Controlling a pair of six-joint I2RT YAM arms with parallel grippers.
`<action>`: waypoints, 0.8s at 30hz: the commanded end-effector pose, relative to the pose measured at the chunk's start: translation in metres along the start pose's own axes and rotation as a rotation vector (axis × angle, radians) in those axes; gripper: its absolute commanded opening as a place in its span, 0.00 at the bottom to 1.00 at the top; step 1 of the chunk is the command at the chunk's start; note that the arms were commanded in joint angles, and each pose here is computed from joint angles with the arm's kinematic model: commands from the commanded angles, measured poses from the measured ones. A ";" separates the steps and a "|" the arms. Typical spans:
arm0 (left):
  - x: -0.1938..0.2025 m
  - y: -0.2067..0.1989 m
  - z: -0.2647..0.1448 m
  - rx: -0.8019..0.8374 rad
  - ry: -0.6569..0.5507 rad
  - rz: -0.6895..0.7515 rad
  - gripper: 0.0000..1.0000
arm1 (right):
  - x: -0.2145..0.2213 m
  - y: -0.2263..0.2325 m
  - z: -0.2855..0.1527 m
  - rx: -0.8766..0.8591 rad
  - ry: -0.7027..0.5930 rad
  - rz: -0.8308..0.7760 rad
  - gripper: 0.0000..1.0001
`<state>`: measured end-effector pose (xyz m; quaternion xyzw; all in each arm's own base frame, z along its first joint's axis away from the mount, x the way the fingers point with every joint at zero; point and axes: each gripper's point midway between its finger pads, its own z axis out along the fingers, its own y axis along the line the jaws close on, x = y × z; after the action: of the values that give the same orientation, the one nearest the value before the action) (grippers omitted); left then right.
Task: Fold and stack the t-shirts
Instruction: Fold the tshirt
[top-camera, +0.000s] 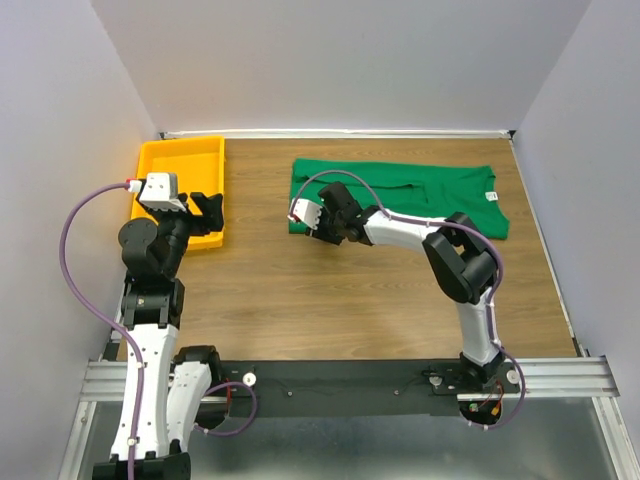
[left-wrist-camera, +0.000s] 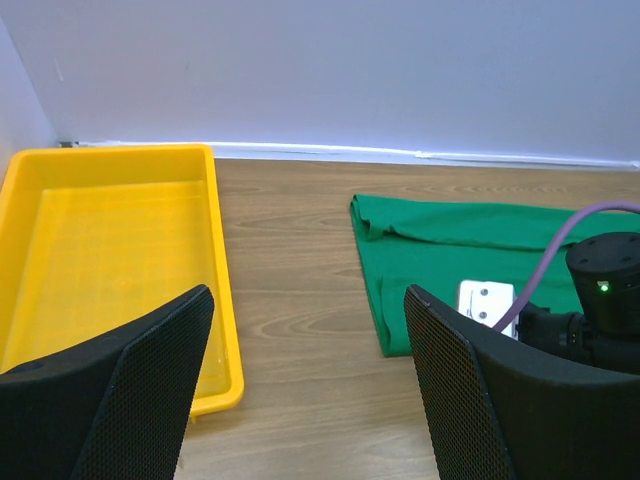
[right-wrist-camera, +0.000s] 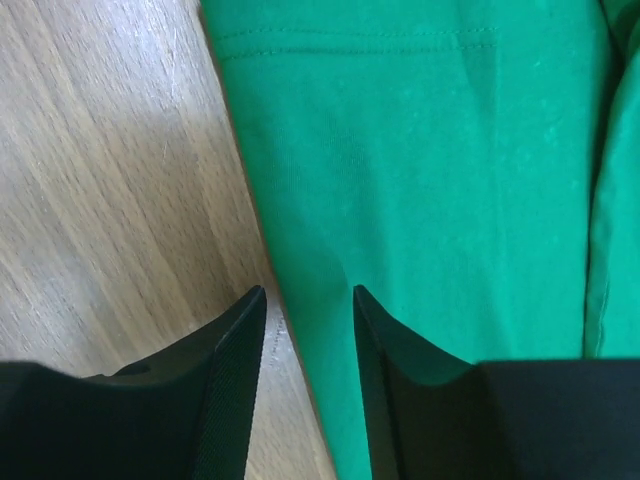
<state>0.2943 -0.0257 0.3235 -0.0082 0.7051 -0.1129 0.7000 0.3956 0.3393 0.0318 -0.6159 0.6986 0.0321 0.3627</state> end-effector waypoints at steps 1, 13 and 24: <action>0.002 0.005 -0.003 -0.024 -0.003 0.007 0.85 | 0.007 0.013 0.012 -0.026 0.025 0.015 0.45; 0.008 0.003 0.001 -0.001 0.016 0.004 0.85 | 0.008 0.028 0.007 -0.088 -0.001 0.000 0.01; 0.025 -0.017 0.014 0.137 0.072 -0.022 0.85 | 0.024 0.185 -0.081 -0.571 -0.149 -0.340 0.01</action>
<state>0.3035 -0.0326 0.3079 0.0040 0.7205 -0.1306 0.6811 0.2956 0.3338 0.0217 -0.7132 0.6123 0.1187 0.3200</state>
